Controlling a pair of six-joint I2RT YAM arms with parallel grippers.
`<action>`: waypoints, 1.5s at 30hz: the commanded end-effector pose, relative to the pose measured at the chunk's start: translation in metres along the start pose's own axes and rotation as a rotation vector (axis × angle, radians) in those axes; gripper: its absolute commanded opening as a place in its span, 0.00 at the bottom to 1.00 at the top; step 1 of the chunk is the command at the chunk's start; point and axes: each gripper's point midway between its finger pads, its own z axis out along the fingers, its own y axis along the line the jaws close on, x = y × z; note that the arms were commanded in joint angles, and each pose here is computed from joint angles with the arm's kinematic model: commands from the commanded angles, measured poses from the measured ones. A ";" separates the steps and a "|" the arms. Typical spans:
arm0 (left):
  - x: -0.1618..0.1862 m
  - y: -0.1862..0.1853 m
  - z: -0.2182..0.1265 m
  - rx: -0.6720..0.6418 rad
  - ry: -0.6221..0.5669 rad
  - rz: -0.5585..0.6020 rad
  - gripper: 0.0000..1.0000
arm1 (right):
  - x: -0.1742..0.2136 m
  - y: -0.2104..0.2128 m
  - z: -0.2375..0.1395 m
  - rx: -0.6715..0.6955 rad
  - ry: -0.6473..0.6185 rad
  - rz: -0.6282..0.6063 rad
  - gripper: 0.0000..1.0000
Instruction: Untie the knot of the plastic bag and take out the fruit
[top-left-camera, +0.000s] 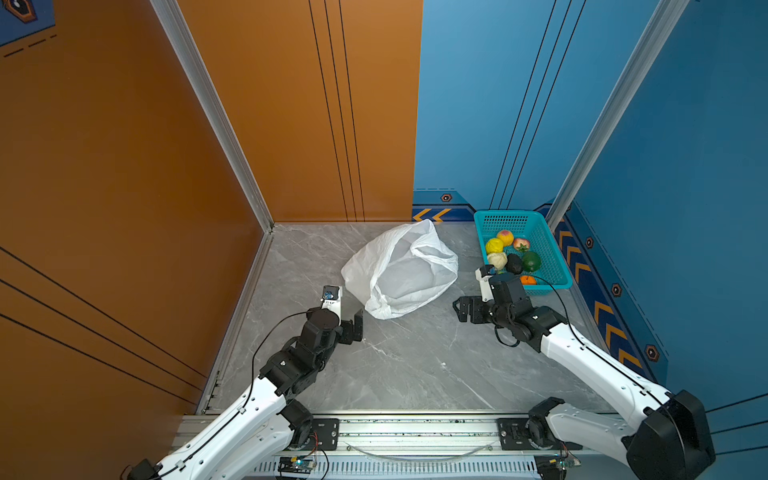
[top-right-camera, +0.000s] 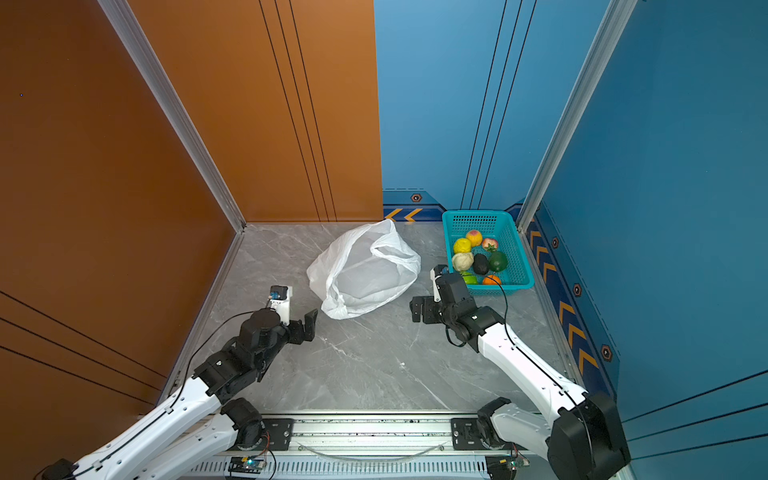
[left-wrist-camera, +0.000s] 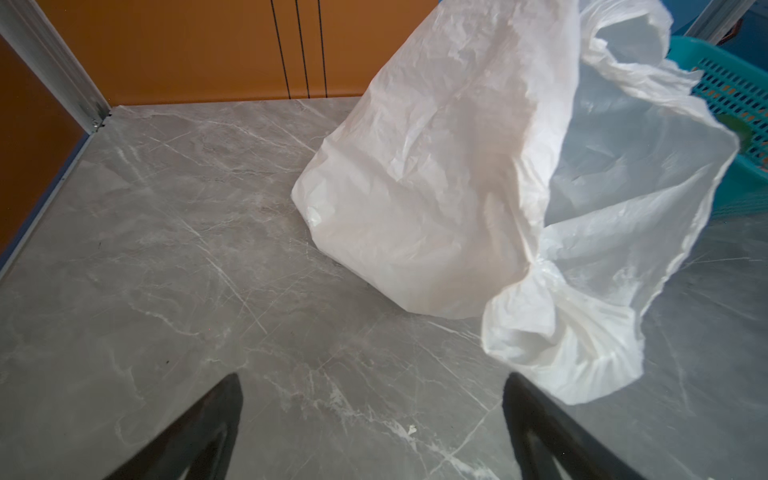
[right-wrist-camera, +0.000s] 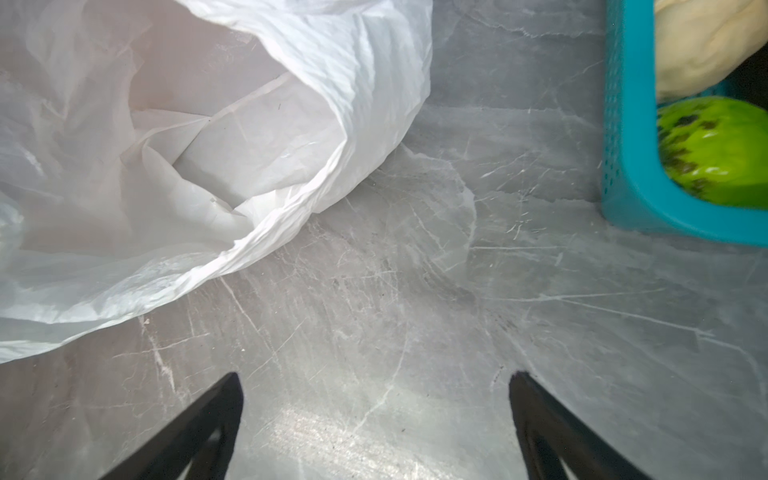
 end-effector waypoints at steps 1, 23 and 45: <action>-0.013 0.016 0.004 -0.075 -0.080 0.024 0.98 | -0.011 -0.019 0.006 0.055 -0.048 -0.071 1.00; -0.022 0.081 0.061 -0.276 -0.170 0.050 0.98 | -0.043 -0.151 0.021 0.257 -0.305 0.046 1.00; -0.003 0.127 0.099 -0.404 -0.214 0.050 0.99 | -0.043 -0.179 0.048 0.302 -0.470 -0.014 1.00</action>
